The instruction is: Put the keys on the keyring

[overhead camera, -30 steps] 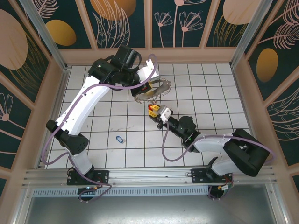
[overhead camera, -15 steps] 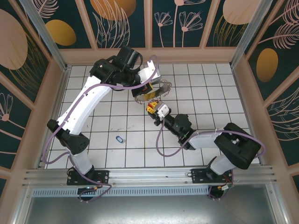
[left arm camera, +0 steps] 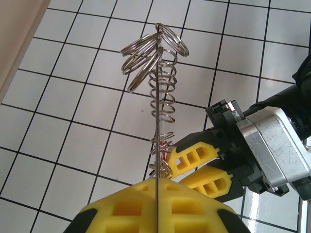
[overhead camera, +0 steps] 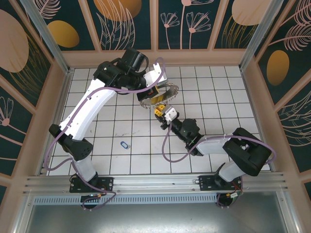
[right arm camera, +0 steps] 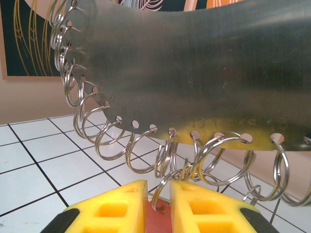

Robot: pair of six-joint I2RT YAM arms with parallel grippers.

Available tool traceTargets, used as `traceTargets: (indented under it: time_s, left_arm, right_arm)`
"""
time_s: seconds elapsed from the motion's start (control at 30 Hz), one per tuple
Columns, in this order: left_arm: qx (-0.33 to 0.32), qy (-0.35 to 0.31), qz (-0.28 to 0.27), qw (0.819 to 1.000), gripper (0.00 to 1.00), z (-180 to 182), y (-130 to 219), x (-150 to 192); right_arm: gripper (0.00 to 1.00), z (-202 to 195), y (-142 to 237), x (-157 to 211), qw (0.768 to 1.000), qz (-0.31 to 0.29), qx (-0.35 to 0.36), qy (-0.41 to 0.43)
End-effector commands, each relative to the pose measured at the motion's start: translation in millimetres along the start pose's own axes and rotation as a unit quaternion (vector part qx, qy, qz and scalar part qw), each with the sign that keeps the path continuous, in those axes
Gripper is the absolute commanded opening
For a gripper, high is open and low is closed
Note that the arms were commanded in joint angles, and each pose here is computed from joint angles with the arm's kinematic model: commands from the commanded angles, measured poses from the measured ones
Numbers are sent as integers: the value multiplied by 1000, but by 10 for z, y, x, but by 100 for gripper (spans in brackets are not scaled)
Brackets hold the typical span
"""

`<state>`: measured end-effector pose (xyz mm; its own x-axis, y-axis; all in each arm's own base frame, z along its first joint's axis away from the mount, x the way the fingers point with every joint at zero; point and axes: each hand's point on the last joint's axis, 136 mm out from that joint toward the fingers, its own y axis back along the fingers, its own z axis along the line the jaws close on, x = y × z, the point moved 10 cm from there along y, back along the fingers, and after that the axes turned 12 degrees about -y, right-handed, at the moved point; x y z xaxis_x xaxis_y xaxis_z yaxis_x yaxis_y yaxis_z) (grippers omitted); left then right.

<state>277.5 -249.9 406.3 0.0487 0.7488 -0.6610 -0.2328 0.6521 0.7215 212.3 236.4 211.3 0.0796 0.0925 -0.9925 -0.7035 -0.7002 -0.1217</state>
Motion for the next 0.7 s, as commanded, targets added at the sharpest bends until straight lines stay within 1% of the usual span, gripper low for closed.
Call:
traceTargets:
  time_s: [0.0,0.13,0.27,0.33,0.5,0.6,0.67]
  left_arm:
    - [-4,-5,-11,1000,0,-18,57,-61]
    - [-4,-3,-11,1000,0,-19,51,-66]
    - [-9,-4,-10,1000,0,-19,63,-71]
    - [-10,-5,-8,1000,0,-18,63,-67]
    - [-15,-3,6,1000,0,-2,29,-43]
    - [-16,-4,9,1000,0,-2,23,-47]
    - [-16,-6,11,1000,0,-3,15,-49]
  right_arm:
    - [19,-3,-23,-173,999,-49,1,-8]
    - [19,-1,-29,-195,999,-51,1,-4]
    - [22,-13,56,-123,1000,-27,7,1]
    - [21,-14,131,-89,1000,-18,6,2]
    - [20,26,235,-115,1000,-12,-27,11]
    - [18,75,235,-143,998,-12,-60,21]
    - [17,88,199,-150,998,-6,-64,25]
